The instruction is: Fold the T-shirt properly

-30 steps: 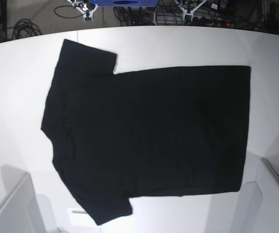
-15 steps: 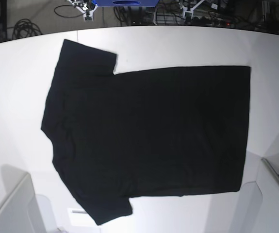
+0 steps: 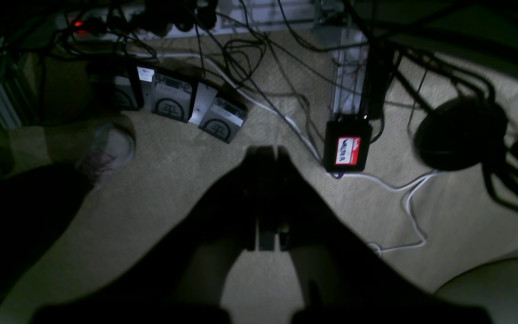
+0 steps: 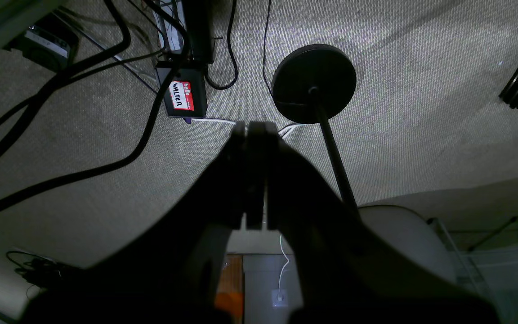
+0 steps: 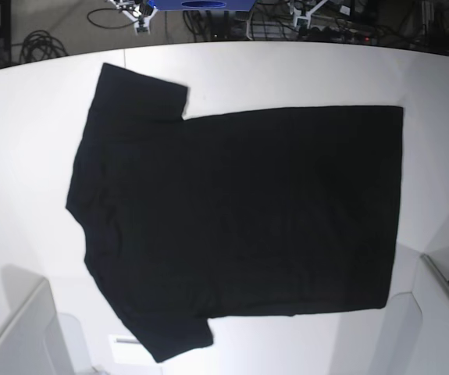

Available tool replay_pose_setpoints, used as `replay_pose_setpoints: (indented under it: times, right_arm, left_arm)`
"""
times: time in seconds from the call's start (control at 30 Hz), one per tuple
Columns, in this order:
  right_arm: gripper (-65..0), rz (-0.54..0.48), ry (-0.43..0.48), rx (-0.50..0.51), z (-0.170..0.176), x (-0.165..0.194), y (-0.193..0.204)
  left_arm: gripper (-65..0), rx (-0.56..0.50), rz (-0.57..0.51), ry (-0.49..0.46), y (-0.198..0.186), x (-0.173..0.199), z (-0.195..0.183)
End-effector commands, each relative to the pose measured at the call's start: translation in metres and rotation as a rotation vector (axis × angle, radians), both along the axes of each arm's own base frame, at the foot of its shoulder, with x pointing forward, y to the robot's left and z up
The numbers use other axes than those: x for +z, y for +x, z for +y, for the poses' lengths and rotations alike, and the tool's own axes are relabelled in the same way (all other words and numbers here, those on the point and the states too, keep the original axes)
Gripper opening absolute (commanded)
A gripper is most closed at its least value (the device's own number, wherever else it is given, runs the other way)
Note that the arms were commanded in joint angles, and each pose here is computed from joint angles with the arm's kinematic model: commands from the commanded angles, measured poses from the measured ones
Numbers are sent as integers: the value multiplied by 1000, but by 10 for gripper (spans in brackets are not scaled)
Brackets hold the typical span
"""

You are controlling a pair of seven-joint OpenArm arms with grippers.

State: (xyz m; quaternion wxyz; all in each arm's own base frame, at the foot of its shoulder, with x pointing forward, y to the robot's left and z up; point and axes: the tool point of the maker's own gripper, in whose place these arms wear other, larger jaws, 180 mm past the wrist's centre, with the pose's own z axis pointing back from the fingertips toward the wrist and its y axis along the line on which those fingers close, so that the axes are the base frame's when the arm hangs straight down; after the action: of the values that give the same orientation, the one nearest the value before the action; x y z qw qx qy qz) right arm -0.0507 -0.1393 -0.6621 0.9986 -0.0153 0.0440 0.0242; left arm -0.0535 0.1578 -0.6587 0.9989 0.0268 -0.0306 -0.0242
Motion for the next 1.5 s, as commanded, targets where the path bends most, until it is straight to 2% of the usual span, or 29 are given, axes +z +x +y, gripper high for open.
replay_pose_setpoints:
  times: [0.0,0.27,0.37,0.53,0.63,0.77,0.87,1.07,1.37,1.47]
  right_arm:
    - [-650,8,3,5,-1,0,-4]
    - [-650,4,3,5,-1,0,-3]
    - [-650,17,3,-1,-1,1,-14]
    - [-650,-29,4,-5,0,7,-22]
    - [-650,-74,5,-3,0,15,-26]
    - [-650,-72,4,-2,1,29,-34]
    - [-650,-106,4,-1,1,44,-32]
    - [-650,-170,-64,-75,-28,79,-30]
    - [-650,-306,-126,-91,-52,132,-13]
    - [-650,-344,-165,-141,-62,154,2]
  left_arm:
    - [-650,-6,11,6,-8,1,1]
    - [-650,-14,12,7,-8,1,2]
    - [-650,-15,18,6,-19,3,2]
    - [-650,-19,36,22,-34,6,14]
    - [-650,-21,-8,31,-33,11,21]
    - [-650,-47,-66,54,-35,26,38]
    - [-650,-68,-95,70,-43,39,52]
    - [-650,-115,-172,69,-53,75,57]
    - [-650,-203,-377,16,-22,160,38]
    - [-650,-242,-428,1,-12,187,36]
